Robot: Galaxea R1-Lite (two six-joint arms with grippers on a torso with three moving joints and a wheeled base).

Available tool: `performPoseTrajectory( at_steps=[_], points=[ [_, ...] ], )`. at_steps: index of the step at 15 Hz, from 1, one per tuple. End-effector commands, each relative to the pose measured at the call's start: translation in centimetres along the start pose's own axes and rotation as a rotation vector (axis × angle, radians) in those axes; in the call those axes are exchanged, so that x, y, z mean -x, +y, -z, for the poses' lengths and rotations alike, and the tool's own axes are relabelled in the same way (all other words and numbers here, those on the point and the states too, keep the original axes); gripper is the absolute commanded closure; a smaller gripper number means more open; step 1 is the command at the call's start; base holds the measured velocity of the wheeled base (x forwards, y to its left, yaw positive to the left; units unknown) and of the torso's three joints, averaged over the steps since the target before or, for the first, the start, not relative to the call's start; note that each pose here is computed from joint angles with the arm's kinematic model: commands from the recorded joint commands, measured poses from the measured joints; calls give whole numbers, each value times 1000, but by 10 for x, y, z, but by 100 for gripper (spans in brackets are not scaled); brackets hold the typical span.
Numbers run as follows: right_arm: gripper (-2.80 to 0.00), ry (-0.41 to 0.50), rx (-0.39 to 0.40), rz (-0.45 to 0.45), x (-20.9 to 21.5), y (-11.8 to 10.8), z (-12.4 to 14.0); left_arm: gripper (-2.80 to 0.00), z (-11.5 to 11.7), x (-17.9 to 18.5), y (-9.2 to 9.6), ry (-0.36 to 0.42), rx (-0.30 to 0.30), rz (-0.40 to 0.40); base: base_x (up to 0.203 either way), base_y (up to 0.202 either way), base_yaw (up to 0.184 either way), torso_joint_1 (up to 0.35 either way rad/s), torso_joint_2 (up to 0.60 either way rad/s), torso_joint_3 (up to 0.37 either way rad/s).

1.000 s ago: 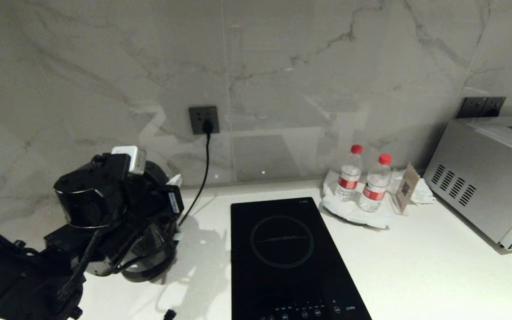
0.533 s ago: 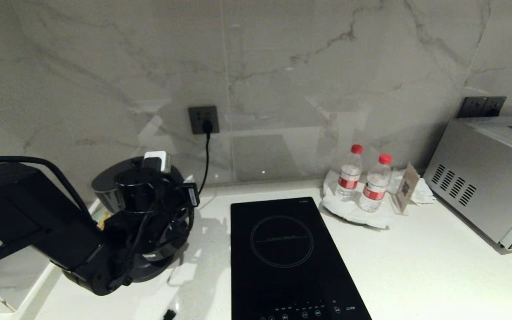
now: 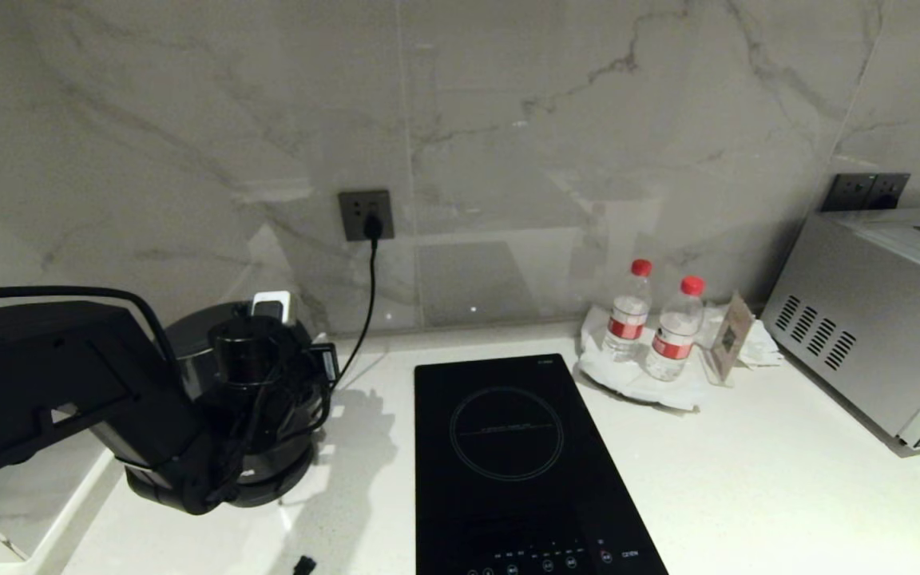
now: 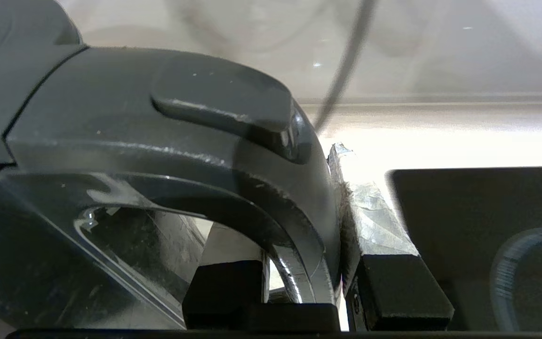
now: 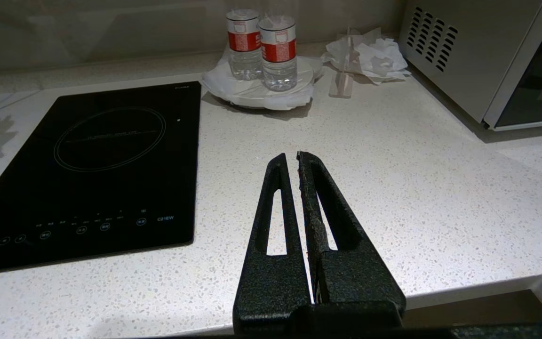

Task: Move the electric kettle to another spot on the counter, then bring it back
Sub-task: Place it on the power base

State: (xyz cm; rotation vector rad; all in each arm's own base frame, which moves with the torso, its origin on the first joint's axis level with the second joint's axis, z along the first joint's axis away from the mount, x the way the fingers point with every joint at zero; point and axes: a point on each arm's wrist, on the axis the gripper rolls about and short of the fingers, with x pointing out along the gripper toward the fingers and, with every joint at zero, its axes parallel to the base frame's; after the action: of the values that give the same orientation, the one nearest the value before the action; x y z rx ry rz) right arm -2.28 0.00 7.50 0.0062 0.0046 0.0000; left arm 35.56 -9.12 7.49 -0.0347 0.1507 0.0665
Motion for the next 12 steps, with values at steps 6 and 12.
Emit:
performPoseTrajectory(
  at_steps=[6, 12],
  points=[
    [0, 0, 0, 0, 0, 0, 0, 0, 18, 8, 8, 8, -1, -12, 0, 0, 0, 0, 0, 0],
    [0, 0, 0, 0, 0, 0, 0, 0, 23, 30, 9, -14, 2, 8, 0, 0, 0, 0, 0, 0]
  ],
)
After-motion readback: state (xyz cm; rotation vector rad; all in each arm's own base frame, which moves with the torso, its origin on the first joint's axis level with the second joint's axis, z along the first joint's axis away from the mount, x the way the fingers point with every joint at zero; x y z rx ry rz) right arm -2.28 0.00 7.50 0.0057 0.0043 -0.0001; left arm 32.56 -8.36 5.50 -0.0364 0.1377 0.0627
